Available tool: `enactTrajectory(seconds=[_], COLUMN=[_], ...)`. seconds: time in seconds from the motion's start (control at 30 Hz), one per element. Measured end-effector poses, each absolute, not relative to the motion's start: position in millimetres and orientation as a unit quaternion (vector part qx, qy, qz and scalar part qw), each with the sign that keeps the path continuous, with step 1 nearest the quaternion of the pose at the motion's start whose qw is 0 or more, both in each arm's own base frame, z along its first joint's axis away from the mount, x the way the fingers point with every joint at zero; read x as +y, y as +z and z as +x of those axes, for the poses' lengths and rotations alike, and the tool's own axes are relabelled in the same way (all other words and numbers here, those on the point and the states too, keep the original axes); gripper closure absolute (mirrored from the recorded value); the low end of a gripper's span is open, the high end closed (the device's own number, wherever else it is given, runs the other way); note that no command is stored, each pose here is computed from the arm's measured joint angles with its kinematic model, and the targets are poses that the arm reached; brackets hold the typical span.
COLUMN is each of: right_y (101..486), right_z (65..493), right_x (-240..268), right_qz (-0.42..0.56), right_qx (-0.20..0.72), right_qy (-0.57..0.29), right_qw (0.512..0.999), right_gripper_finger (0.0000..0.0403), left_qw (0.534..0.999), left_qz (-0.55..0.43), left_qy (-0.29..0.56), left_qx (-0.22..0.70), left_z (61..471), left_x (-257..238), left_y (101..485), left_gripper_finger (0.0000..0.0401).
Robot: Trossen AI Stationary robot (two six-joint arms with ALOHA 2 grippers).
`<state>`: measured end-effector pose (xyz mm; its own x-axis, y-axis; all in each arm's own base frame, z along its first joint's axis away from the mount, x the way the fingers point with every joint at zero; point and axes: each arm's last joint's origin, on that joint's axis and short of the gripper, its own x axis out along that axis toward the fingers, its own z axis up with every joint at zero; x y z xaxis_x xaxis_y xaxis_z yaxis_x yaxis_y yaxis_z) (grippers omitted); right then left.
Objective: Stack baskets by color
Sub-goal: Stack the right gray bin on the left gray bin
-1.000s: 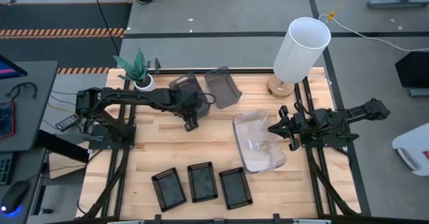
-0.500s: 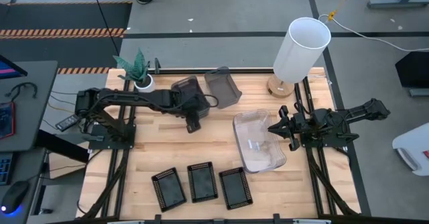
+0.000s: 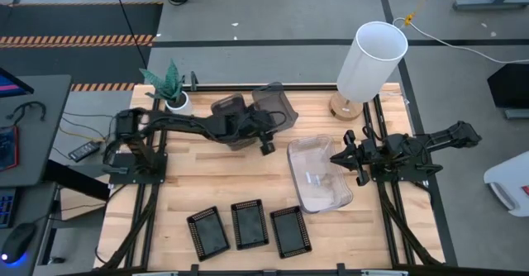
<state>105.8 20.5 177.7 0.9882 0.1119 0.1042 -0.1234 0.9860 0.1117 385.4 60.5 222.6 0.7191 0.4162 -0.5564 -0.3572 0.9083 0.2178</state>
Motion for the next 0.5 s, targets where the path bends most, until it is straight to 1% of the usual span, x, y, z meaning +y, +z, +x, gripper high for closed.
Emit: enactTrajectory(seconds=[0.1,0.2,0.3,0.5], right_y=[178,178,178,179], right_z=[106,106,106,106], right_x=[21,20,21,21], right_qz=[0.059,0.059,0.060,0.059], right_qx=[-0.049,-0.049,-0.052,-0.052], right_qy=[0.059,0.057,0.059,0.061], right_qw=[0.995,0.995,0.995,0.995], right_gripper_finger=[0.0362,0.0362,0.0362,0.0362], left_qw=[0.926,0.925,0.935,0.936], left_qz=[0.042,0.039,0.026,0.013], left_qy=[0.214,0.220,0.202,0.182], left_qx=[0.307,0.306,0.292,0.300], left_z=[396,405,412,414], left_x=[70,82,92,102], left_y=[209,206,205,193], left_gripper_finger=[0.0255,0.0263,0.0269,0.0273])
